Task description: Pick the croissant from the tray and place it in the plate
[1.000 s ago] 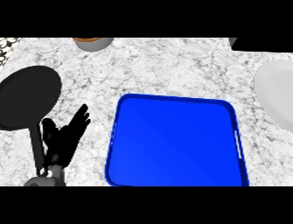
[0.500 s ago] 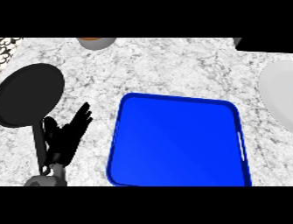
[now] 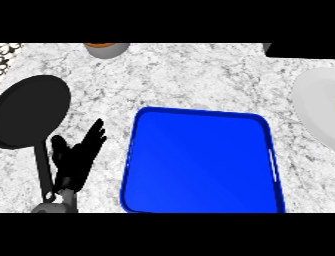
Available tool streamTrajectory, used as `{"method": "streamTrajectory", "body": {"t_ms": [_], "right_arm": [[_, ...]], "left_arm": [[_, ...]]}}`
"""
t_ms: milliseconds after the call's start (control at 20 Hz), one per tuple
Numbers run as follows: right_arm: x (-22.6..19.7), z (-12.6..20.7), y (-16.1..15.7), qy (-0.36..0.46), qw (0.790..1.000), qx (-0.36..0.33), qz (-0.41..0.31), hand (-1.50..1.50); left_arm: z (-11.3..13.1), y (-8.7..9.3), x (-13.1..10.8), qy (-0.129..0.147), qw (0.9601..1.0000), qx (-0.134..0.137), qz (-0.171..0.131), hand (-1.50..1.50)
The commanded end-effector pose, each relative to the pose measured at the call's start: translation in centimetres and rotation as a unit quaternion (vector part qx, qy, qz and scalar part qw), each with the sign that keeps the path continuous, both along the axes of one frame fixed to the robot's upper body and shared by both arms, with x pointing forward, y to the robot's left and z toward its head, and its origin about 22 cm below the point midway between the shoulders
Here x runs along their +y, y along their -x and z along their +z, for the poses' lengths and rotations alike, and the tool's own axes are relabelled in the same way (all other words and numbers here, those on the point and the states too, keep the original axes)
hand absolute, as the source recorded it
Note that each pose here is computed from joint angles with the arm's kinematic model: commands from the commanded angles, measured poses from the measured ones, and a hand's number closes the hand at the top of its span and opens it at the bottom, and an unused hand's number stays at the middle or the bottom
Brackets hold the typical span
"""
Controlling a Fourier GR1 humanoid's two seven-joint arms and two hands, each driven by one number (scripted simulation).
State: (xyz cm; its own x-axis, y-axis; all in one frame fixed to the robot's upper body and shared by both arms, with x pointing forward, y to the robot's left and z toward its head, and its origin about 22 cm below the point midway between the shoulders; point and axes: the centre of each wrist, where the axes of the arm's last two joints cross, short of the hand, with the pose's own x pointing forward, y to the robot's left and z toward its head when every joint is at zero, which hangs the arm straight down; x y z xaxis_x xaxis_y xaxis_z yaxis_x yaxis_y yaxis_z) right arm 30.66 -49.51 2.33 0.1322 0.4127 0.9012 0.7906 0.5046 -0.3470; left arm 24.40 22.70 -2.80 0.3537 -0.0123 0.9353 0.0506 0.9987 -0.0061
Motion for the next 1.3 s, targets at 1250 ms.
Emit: {"method": "streamTrajectory", "body": {"t_ms": [1250], "right_arm": [[-5.7, -6.1, 15.6, -0.048, 0.987, 0.054, 0.147, -1.5]], "left_arm": [[-0.9, 0.6, 0.6, -0.014, 0.9993, 0.016, 0.029, 0.0]]}}
